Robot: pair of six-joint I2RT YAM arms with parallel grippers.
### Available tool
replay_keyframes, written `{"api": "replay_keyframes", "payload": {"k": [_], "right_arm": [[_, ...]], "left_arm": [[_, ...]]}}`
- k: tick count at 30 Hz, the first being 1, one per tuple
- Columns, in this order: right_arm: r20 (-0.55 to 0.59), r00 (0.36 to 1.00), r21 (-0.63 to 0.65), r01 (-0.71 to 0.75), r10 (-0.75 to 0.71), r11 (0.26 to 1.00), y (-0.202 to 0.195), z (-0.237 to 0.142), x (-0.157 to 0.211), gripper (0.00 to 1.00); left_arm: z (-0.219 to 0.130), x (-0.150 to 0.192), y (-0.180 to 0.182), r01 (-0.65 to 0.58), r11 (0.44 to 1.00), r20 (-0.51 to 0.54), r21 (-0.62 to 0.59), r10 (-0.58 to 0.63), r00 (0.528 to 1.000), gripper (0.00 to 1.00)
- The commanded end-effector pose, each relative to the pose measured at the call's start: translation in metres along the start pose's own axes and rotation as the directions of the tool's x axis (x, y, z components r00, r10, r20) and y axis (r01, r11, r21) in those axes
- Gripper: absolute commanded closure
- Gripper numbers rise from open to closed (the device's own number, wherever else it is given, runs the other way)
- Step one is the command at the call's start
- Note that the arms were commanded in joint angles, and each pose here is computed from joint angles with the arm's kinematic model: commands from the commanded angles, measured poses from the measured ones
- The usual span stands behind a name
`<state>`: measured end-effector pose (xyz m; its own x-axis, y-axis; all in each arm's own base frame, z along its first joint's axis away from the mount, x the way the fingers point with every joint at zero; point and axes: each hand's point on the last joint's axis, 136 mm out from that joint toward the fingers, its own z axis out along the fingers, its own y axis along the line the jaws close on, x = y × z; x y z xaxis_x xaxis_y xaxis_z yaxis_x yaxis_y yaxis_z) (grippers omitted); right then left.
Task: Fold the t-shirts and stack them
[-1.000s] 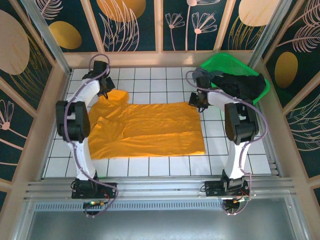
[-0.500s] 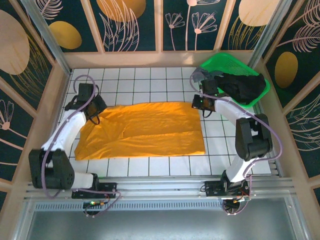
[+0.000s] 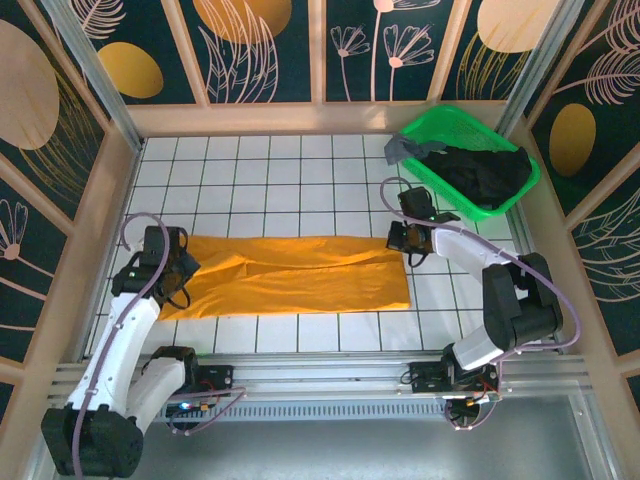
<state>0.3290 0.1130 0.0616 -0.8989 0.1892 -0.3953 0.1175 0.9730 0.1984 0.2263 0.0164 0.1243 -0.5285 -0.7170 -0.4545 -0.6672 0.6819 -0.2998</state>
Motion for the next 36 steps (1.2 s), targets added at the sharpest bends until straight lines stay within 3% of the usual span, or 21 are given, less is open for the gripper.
{"api": "replay_keyframes", "payload": {"k": [1, 14, 24, 29, 33, 36], "right_arm": [[-0.001, 1.0, 0.075, -0.014, 0.014, 0.997, -0.017, -0.005, 0.01, 1.0], [-0.028, 1.0, 0.092, 0.001, 0.002, 0.996, -0.022, -0.003, 0.024, 1.0], [0.068, 0.994, 0.041, -0.09, 0.087, 0.995, -0.022, -0.036, 0.024, 0.68], [0.042, 0.991, 0.016, -0.125, 0.124, 0.992, -0.014, -0.03, 0.021, 0.68], [0.017, 0.987, -0.016, -0.157, 0.158, 0.987, -0.002, -0.021, 0.015, 0.74], [-0.02, 0.985, -0.042, -0.174, 0.174, 0.984, 0.008, -0.013, 0.014, 0.81]], "left_arm": [[0.004, 0.013, 0.027, 0.074, 0.993, -0.006, -0.093, -0.074, 0.997, 1.0], [-0.001, 0.011, 0.05, 0.133, 0.97, 0.038, -0.205, -0.128, 0.991, 1.0], [-0.001, 0.016, 0.061, 0.181, 0.951, 0.047, -0.251, -0.175, 0.983, 1.0], [0.004, 0.018, 0.057, 0.178, 0.953, 0.026, -0.243, -0.177, 0.984, 0.88], [-0.002, 0.009, 0.05, 0.195, 0.953, 0.05, -0.232, -0.189, 0.981, 0.61], [-0.007, -0.009, 0.033, 0.204, 0.961, 0.078, -0.187, -0.192, 0.978, 0.59]]}}
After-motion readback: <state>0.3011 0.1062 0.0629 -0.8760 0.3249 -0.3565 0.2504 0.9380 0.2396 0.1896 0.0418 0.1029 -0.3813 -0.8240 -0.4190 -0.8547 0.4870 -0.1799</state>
